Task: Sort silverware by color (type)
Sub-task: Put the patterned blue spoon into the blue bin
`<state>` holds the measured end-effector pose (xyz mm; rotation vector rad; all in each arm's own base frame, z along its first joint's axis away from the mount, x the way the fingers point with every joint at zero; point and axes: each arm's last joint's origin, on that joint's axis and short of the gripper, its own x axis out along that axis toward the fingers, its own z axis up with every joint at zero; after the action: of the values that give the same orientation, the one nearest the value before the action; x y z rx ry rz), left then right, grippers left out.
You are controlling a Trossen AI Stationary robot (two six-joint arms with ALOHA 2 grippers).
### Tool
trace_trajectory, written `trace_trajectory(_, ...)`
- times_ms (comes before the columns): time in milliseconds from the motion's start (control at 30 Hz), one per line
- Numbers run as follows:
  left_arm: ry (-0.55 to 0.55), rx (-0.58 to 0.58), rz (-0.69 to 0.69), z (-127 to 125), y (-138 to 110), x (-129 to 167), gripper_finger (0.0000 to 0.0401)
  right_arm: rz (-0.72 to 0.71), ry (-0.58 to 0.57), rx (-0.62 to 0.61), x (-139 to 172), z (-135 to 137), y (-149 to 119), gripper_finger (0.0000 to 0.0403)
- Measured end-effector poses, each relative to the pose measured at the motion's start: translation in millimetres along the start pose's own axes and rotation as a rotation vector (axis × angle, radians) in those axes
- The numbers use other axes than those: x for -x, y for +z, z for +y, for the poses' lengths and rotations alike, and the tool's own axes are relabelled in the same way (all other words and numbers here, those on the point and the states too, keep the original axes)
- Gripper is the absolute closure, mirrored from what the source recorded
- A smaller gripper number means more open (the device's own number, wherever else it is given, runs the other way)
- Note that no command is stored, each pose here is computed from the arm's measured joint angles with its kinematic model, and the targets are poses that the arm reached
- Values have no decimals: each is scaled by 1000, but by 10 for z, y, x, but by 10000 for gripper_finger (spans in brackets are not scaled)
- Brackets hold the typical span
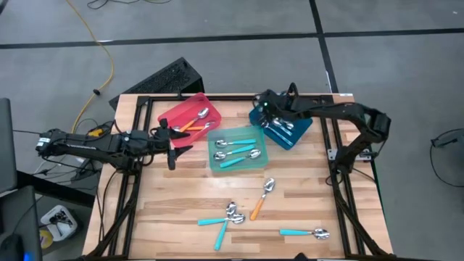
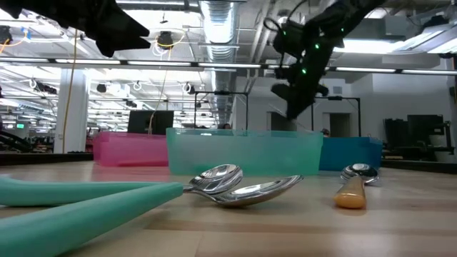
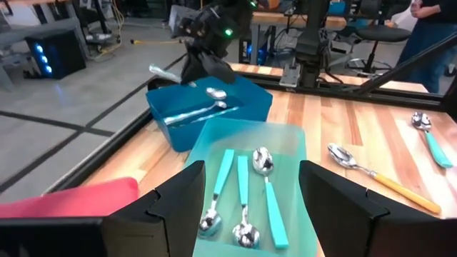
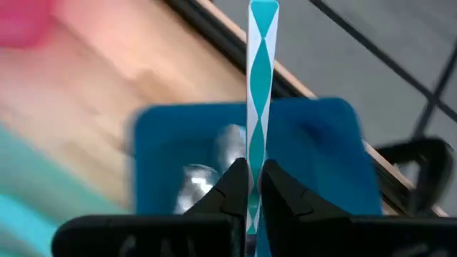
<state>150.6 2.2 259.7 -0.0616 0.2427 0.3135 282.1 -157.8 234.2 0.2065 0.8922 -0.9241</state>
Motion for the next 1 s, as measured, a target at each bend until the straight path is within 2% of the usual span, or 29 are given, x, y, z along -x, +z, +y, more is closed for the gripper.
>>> trace_trajectory(267, 0, 19, 4, 0, -4, 0, 187, 97, -5, -40, -242, -220, -249, 353)
trace_trajectory(533, 0, 19, 3, 0, -2, 0, 187, 179, 31, -52, -420, -297, -578, 353)
trace_trajectory(667, 0, 16, 2, 0, -1, 0, 187, 177, 46, -52, -449, -289, -639, 353)
trace_trajectory(833, 1, 16, 0, 0, 1, 0, 187, 182, 129, -43, -496, -294, -717, 353)
trace_trajectory(1000, 1, 17, 0, 0, 0, 0, 187, 182, 132, -55, -513, -310, -739, 353)
